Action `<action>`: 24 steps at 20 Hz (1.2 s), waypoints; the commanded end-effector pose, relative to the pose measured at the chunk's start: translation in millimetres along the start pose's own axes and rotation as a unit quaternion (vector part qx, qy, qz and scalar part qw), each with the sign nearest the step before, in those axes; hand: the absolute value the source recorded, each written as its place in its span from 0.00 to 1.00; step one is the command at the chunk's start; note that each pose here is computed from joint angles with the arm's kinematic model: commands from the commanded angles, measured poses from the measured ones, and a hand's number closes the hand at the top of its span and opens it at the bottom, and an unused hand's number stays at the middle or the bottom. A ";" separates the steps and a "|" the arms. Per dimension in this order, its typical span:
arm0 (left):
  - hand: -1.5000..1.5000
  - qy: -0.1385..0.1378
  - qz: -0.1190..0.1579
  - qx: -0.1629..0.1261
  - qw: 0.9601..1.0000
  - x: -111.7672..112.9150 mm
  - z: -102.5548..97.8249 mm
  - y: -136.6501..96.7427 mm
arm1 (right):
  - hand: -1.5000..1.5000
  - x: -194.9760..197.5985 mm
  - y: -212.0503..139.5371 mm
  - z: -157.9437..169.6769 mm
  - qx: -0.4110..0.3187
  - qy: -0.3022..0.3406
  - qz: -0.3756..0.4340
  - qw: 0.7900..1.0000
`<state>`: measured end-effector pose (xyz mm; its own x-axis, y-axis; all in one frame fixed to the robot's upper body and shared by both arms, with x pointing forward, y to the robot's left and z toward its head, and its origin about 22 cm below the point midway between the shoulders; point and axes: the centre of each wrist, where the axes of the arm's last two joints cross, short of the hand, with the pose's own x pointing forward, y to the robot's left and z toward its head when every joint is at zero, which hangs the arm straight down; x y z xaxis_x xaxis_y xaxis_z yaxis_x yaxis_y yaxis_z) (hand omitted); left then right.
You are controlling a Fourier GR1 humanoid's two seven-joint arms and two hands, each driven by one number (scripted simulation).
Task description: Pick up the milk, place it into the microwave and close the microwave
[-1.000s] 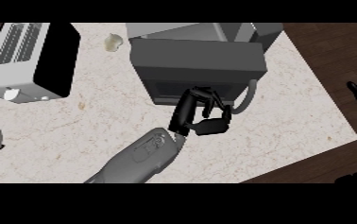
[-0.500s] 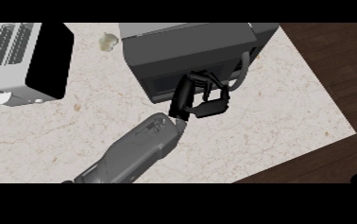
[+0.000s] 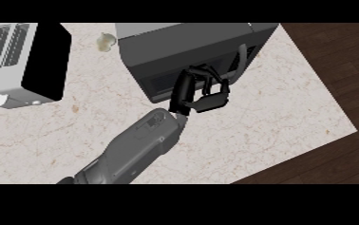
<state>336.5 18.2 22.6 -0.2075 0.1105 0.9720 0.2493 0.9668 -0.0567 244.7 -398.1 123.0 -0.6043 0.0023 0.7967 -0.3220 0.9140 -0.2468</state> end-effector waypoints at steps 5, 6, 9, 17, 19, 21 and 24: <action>1.00 -0.030 0.007 0.023 0.999 12.8 -24.7 5.2 | 0.00 7.6 -13.9 -6.3 0.000 -0.004 0.005 1.000; 1.00 -0.029 0.007 0.020 0.999 11.9 -24.0 4.9 | 0.00 10.6 -16.6 -8.7 0.000 -0.006 0.011 1.000; 1.00 -0.039 0.013 0.021 0.999 13.3 -25.8 4.7 | 0.00 14.0 -25.9 -11.2 -0.002 -0.004 0.018 1.000; 1.00 -0.046 0.013 0.024 0.999 9.2 -24.5 4.8 | 0.00 26.7 -42.0 -16.9 -0.002 -0.006 0.042 0.999; 1.00 -0.049 0.014 0.023 0.998 10.4 -26.5 4.8 | 0.00 28.4 -46.2 -17.8 -0.006 -0.007 0.042 0.999; 1.00 -0.050 0.019 0.020 0.998 9.9 -26.4 4.9 | 0.00 26.5 -47.5 -18.4 -0.011 -0.011 0.038 0.999; 1.00 -0.050 0.019 0.027 0.998 7.9 -25.2 5.3 | 0.00 41.3 -56.4 -24.2 0.007 0.000 0.076 0.997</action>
<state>337.7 16.6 18.2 -0.2750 0.1730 0.9457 0.2469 0.9634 -0.1045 256.0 -433.9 172.4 -0.6462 0.0951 0.7572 -0.2533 0.9092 -0.3304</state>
